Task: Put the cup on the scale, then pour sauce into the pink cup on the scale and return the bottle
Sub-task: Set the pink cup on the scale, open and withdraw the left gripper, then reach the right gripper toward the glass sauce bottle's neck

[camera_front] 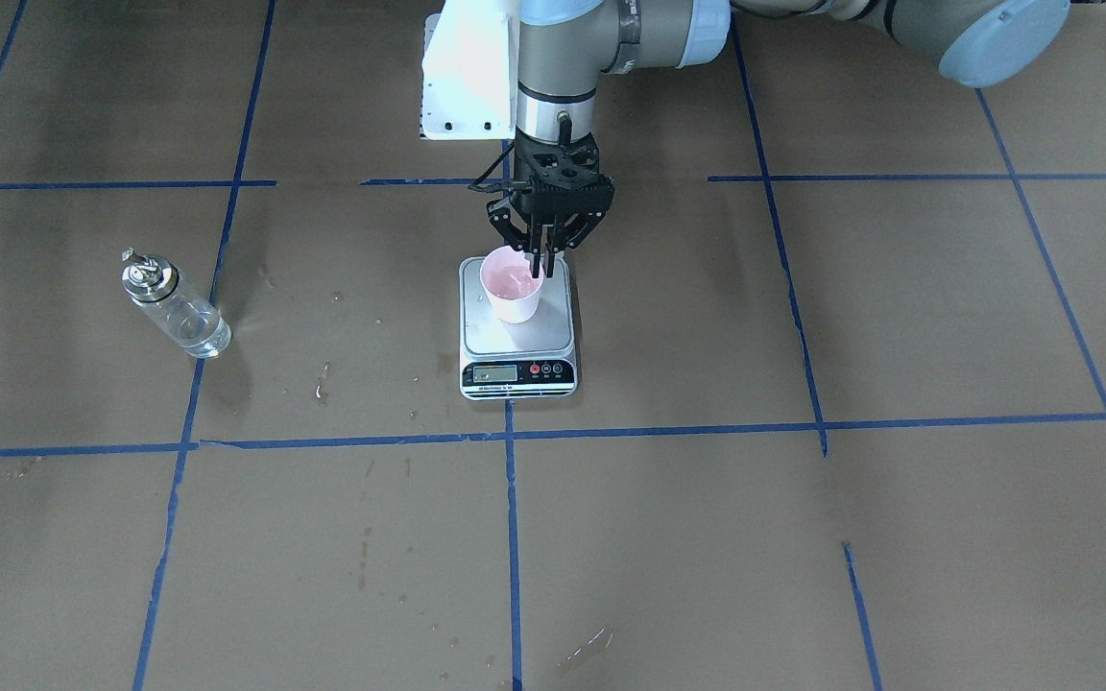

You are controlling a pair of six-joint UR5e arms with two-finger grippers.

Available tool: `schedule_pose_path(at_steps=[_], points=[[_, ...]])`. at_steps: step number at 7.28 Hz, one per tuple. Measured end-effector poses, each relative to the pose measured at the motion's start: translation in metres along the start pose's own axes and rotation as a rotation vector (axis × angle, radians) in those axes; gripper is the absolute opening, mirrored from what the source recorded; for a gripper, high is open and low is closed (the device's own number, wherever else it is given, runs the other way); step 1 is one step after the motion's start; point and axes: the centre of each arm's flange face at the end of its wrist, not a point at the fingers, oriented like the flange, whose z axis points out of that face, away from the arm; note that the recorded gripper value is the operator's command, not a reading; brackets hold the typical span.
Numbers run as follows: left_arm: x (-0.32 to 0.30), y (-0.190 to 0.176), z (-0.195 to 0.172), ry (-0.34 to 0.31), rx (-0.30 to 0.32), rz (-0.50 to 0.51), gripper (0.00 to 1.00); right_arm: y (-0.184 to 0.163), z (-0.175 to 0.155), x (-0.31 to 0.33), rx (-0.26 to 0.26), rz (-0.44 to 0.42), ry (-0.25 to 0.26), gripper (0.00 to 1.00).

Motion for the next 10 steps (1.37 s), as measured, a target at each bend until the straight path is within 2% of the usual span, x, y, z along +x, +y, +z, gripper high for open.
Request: schedule_pose_path(at_steps=[1,3,5,7,8,10], points=[[-0.006,-0.002,-0.007,0.012,0.004,0.019,1.0,0.0,0.0,0.0,0.0,-0.001,0.0,1.0],[-0.056,-0.018,-0.048,0.044,0.04,0.153,1.0,0.0,-0.002,-0.002,0.004,-0.009,0.0,1.0],[-0.136,-0.049,-0.078,0.003,0.073,0.327,1.0,-0.001,-0.01,-0.012,0.02,-0.026,-0.005,1.0],[-0.228,-0.102,-0.101,-0.065,0.04,0.522,1.0,-0.002,-0.014,-0.044,0.027,-0.003,-0.02,1.0],[-0.286,-0.133,-0.117,-0.091,0.003,0.542,1.0,-0.002,-0.015,-0.079,0.026,0.023,-0.039,1.0],[-0.412,-0.199,-0.145,-0.131,-0.074,0.468,1.0,0.005,-0.016,-0.157,0.021,0.094,-0.069,1.0]])
